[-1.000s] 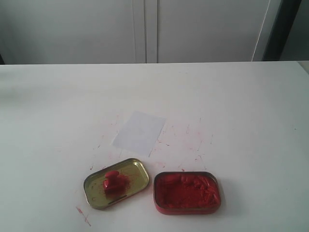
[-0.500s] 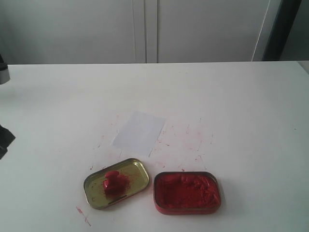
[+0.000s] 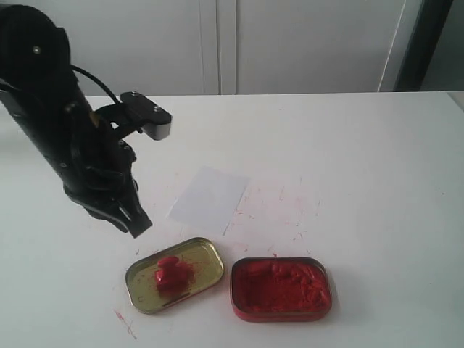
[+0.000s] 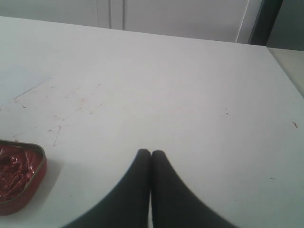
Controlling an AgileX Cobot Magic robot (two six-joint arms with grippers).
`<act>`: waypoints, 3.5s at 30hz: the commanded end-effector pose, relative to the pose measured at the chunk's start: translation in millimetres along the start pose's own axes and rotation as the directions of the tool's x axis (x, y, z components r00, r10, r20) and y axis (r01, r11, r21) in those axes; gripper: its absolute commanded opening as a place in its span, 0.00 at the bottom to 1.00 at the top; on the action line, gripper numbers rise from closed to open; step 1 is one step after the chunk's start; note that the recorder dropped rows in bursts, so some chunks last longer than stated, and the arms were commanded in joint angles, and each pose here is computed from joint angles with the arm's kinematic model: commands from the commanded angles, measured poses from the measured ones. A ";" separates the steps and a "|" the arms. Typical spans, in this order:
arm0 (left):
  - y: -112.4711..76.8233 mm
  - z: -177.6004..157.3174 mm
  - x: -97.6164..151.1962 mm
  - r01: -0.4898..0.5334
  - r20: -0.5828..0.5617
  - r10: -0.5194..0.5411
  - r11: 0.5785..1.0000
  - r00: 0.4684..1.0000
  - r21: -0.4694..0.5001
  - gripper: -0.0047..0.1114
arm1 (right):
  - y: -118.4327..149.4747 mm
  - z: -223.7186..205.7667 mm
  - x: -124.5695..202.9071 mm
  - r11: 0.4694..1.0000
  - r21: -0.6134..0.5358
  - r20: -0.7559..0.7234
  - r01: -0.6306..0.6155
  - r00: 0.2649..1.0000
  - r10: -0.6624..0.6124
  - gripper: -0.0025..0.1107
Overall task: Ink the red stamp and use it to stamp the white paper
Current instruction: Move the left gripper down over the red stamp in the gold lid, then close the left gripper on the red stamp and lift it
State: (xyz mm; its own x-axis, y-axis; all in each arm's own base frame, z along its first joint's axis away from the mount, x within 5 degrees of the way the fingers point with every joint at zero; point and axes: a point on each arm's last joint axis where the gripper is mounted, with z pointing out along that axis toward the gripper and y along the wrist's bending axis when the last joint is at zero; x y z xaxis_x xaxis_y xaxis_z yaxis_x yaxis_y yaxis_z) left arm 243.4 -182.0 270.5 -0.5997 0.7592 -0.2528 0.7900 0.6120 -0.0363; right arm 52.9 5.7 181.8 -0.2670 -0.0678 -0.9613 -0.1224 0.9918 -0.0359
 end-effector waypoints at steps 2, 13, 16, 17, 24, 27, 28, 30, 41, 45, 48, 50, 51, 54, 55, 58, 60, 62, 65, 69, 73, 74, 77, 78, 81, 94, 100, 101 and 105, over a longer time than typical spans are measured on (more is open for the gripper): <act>-12.8 13.1 -14.7 -0.090 -0.041 0.092 0.995 0.995 0.035 0.04 | -0.2 0.2 0.0 1.000 0.004 0.016 -0.001 1.000 0.001 0.02; -25.2 40.6 -26.3 -0.271 -0.127 0.286 0.955 0.950 0.121 0.04 | -0.2 0.2 0.0 1.000 0.004 0.016 -0.001 1.000 0.001 0.02; -24.9 41.4 -27.3 -0.327 -0.112 0.341 0.937 0.933 0.123 0.04 | -0.2 0.2 0.0 1.000 0.004 0.016 -0.001 1.000 0.001 0.02; -24.7 41.5 -27.7 -0.346 -0.106 0.359 0.930 0.928 0.122 0.04 | -0.2 0.2 0.0 1.000 0.004 0.016 -0.001 1.000 0.001 0.02; -23.2 42.2 -33.3 -0.367 -0.053 0.372 0.926 0.927 0.086 0.04 | -0.2 0.2 0.0 1.000 0.004 0.016 -0.001 1.000 0.001 0.02; -22.8 42.4 -35.0 -0.393 -0.035 0.396 0.917 0.917 0.075 0.11 | -0.2 0.2 0.0 1.000 0.004 0.016 -0.001 1.000 0.001 0.02; -22.7 42.4 -35.3 -0.393 -0.033 0.396 0.917 0.918 0.073 0.15 | -0.2 0.2 0.0 1.000 0.004 0.016 -0.001 1.000 0.001 0.02; -22.6 42.4 -35.4 -0.393 -0.032 0.396 0.917 0.918 0.072 0.23 | -0.2 0.2 0.0 1.000 0.004 0.016 -0.001 1.000 0.001 0.02; -22.4 42.5 -37.7 -0.365 -0.012 0.367 0.929 0.930 0.059 0.34 | -0.2 0.2 0.0 1.000 0.004 0.016 -0.001 1.000 0.001 0.02; -23.4 42.4 -36.3 -0.348 -0.024 0.350 0.935 0.936 0.075 0.34 | -0.2 0.2 0.0 1.000 0.004 0.016 -0.001 1.000 0.001 0.02; -23.4 42.4 -36.3 -0.323 -0.025 0.326 0.944 0.945 0.074 0.34 | -0.2 0.2 0.0 1.000 0.004 0.016 -0.001 1.000 0.001 0.02; -23.1 43.2 -37.0 -0.318 -0.022 0.320 0.945 0.947 0.071 0.34 | -0.2 0.2 0.0 1.000 0.004 0.016 -0.001 1.000 0.001 0.02; -22.9 43.9 -37.5 -0.311 -0.019 0.313 0.948 0.950 0.068 0.34 | -0.2 0.2 0.0 1.000 0.004 0.016 -0.001 1.000 0.001 0.02; -22.3 52.8 -37.2 -0.305 -0.048 0.309 0.949 0.950 0.085 0.35 | -0.2 0.2 0.0 1.000 0.004 0.016 -0.001 1.000 0.001 0.02; -22.1 55.6 -36.9 -0.303 -0.059 0.309 0.949 0.949 0.091 0.37 | -0.2 0.2 0.0 1.000 0.004 0.016 -0.001 1.000 0.001 0.02; -21.2 66.5 -37.0 -0.300 -0.085 0.309 0.948 0.947 0.106 0.45 | -0.2 0.2 0.0 1.000 0.004 0.016 -0.001 1.000 0.001 0.02; -20.8 70.9 -37.0 -0.298 -0.096 0.309 0.948 0.946 0.111 0.47 | -0.2 0.2 0.0 1.000 0.004 0.016 -0.001 1.000 0.001 0.02; -20.2 72.8 -37.2 -0.299 -0.099 0.310 0.948 0.946 0.109 0.47 | -0.2 0.2 0.0 1.000 0.004 0.016 -0.001 1.000 0.001 0.02; -19.6 75.5 -37.2 -0.301 -0.106 0.312 0.947 0.944 0.108 0.47 | -0.2 0.2 0.0 1.000 0.004 0.016 -0.001 1.000 0.001 0.02; -19.0 82.0 -36.4 -0.299 -0.128 0.313 0.947 0.941 0.119 0.47 | -0.2 0.2 0.0 1.000 0.004 0.016 -0.001 1.000 0.001 0.02; -17.2 94.3 -34.3 -0.300 -0.174 0.320 0.945 0.931 0.131 0.47 | -0.2 0.2 0.0 1.000 0.004 0.016 -0.001 1.000 0.001 0.02; -16.6 97.6 -33.4 -0.301 -0.185 0.322 0.944 0.928 0.133 0.47 | -0.2 0.2 0.0 1.000 0.004 0.016 -0.001 1.000 0.001 0.02; -15.8 102.8 -33.1 -0.302 -0.197 0.324 0.944 0.925 0.135 0.47 | -0.2 0.2 0.0 1.000 0.004 0.016 -0.001 1.000 0.001 0.02; -15.6 103.5 -33.4 -0.302 -0.195 0.324 0.944 0.926 0.133 0.47 | -0.2 0.2 0.0 1.000 0.004 0.016 -0.001 1.000 0.001 0.02; -15.2 106.0 -34.1 -0.302 -0.191 0.323 0.944 0.927 0.130 0.47 | -0.2 0.2 0.0 1.000 0.004 0.016 -0.001 1.000 0.001 0.02; -15.0 106.9 -34.6 -0.303 -0.187 0.322 0.945 0.928 0.128 0.27 | -0.2 0.2 0.0 1.000 0.004 0.016 -0.001 1.000 0.001 0.02; -15.0 106.8 -34.5 -0.302 -0.189 0.323 0.945 0.928 0.128 0.06 | -0.2 0.2 0.0 1.000 0.004 0.016 -0.001 1.000 0.001 0.02; -15.0 106.8 -34.5 -0.302 -0.189 0.323 0.945 0.928 0.128 0.04 | -0.2 0.2 0.0 1.000 0.004 0.016 -0.001 1.000 0.001 0.02; -15.2 106.7 -33.8 -0.301 -0.195 0.323 0.944 0.926 0.133 0.04 | -0.2 0.2 0.0 1.000 0.004 0.016 -0.001 1.000 0.001 0.02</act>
State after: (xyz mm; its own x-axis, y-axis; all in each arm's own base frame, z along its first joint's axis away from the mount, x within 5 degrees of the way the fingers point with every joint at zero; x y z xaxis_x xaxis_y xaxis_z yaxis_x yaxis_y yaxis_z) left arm 267.9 -240.3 175.3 -0.3185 0.9452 -0.0713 0.9470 0.3141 -0.0666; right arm 52.9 5.7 181.8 -0.2670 -0.0678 -0.9613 -0.1224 0.9918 -0.0359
